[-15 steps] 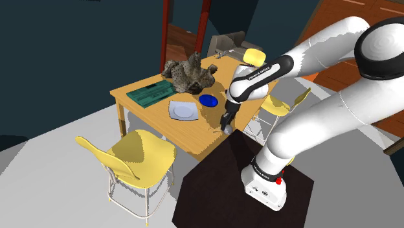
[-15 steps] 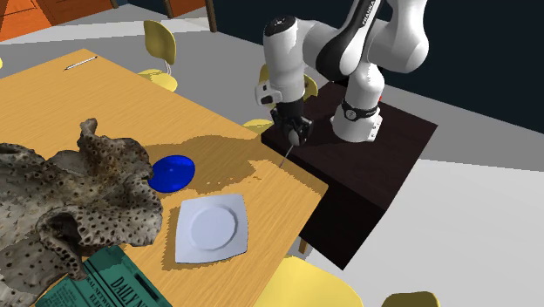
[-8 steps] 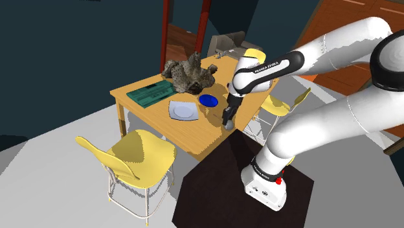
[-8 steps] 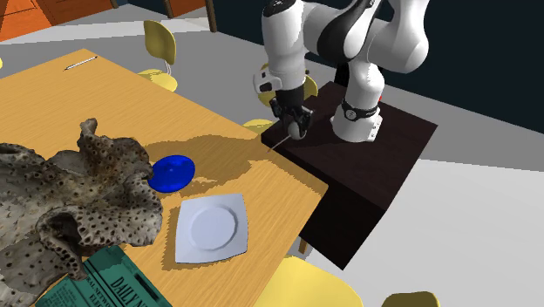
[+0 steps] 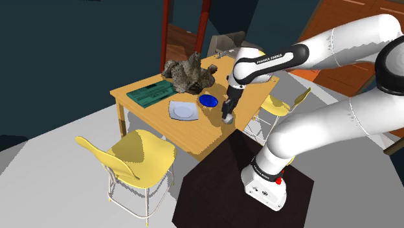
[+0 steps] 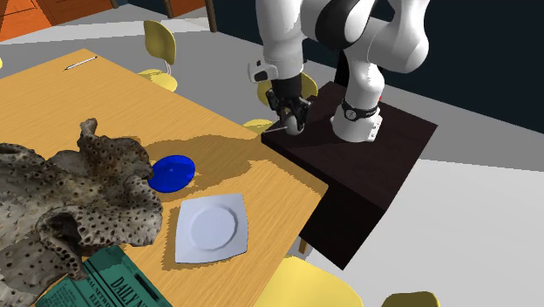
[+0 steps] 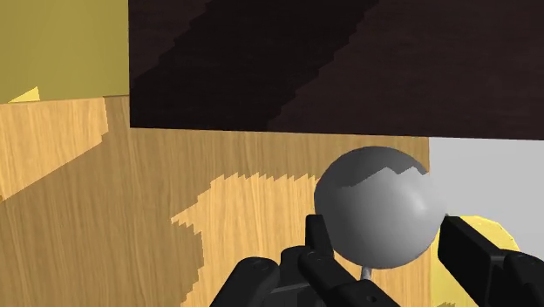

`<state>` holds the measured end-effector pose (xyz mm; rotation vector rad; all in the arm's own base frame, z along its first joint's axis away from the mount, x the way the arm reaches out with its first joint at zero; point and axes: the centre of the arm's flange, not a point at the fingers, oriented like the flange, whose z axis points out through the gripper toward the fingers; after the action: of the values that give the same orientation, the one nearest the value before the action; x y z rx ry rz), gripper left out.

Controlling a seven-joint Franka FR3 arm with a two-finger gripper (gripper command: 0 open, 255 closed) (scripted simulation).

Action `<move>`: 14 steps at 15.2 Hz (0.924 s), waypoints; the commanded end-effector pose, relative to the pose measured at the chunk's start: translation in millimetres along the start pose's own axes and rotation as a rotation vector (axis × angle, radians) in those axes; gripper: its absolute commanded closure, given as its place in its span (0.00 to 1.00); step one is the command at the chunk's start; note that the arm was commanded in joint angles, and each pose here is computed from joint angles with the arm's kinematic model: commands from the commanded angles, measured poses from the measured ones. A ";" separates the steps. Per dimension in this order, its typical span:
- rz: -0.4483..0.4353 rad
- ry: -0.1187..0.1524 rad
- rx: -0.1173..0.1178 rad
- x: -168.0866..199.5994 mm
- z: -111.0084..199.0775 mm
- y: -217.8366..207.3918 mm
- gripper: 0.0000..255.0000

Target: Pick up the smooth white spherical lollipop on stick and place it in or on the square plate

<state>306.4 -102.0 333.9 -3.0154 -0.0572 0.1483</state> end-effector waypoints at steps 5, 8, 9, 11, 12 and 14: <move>0.000 -0.001 0.000 72.7 -18.8 7.8 1.00; 0.000 -0.001 0.000 110.9 -28.6 11.9 1.00; 0.000 -0.001 0.000 123.6 -31.9 13.3 1.00; 0.000 -0.001 0.000 149.0 -38.4 16.0 1.00; 0.000 -0.001 0.000 161.7 -41.7 17.4 1.00; 0.000 -0.001 0.000 187.2 -48.2 20.2 1.00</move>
<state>484.2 -118.7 360.2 -3.0155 -0.0568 0.1490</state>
